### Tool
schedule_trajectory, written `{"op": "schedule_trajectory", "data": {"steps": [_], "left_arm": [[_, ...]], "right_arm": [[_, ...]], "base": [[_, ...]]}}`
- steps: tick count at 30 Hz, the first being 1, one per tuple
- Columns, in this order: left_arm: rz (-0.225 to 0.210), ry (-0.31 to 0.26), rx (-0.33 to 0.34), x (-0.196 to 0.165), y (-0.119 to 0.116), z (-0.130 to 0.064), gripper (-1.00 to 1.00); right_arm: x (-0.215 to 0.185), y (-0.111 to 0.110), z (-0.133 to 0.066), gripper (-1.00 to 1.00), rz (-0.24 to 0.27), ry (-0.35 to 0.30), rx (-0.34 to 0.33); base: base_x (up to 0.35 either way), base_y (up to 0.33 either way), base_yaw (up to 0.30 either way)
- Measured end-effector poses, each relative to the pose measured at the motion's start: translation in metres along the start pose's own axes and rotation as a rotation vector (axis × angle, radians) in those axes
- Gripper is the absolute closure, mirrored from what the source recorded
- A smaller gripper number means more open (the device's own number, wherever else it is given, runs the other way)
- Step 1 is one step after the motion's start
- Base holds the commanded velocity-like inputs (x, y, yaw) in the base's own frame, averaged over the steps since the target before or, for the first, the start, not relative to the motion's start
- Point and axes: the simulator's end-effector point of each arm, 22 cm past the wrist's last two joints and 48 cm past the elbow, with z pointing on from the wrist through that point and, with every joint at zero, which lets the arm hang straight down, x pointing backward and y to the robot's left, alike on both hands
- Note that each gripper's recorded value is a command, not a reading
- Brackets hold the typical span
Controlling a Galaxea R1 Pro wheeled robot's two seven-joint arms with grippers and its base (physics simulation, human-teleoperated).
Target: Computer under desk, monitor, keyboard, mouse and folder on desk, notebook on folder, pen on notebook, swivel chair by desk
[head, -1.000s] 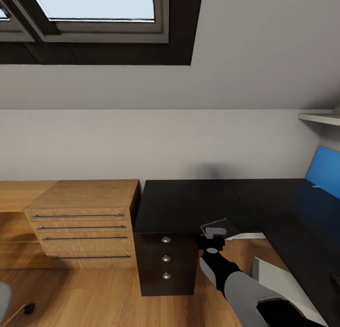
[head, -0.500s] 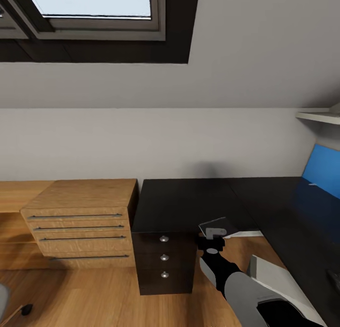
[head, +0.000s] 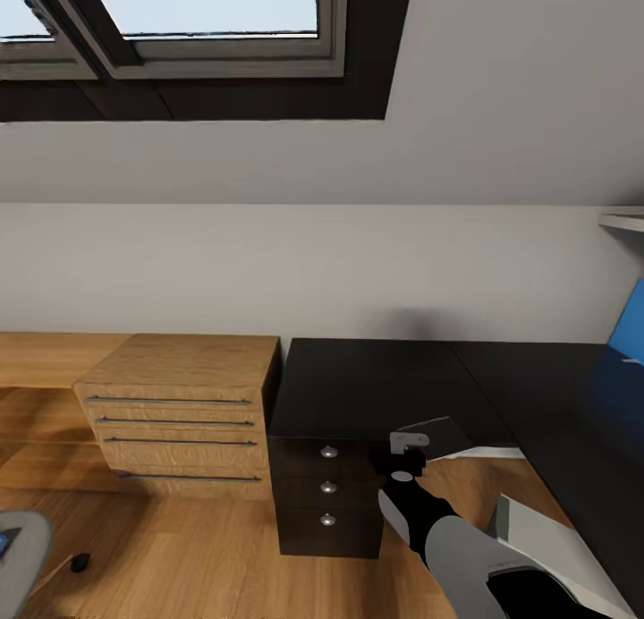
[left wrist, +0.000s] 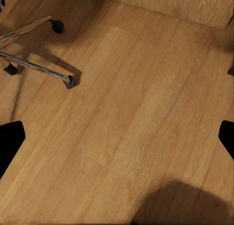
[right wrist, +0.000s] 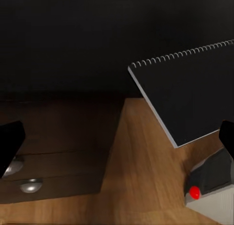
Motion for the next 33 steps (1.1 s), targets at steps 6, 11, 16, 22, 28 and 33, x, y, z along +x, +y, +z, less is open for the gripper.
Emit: {"op": "schedule_trajectory", "data": {"steps": [6,11,16,22,28,33], "left_arm": [[0.002,0.003,-0.001,0.002,0.000,0.000,-1.00],[0.002,0.004,-0.001,0.002,0.000,0.000,-1.00],[0.002,0.005,-0.001,0.002,0.000,0.000,-1.00],[0.004,0.005,0.001,0.003,0.000,0.000,-1.00],[0.006,0.004,0.004,0.003,-0.002,-0.001,-1.00],[0.006,0.004,0.006,0.003,-0.002,-0.001,-1.00]], "right_arm": [[0.004,0.001,-0.001,-1.00,-0.004,0.004,-0.004],[0.007,0.001,-0.001,-1.00,-0.007,0.010,-0.005],[0.015,0.001,-0.001,-1.00,-0.018,0.025,-0.006],[0.017,0.001,-0.002,-1.00,-0.021,0.028,-0.007],[0.024,0.002,-0.002,-1.00,-0.031,0.041,-0.009],[0.023,0.002,-0.003,-1.00,-0.028,0.025,-0.010]], "base": [[0.000,0.000,0.270],[0.000,0.000,0.274],[0.000,0.000,0.274],[0.000,0.000,0.275],[0.000,0.000,0.275],[0.000,0.000,0.275]]}}
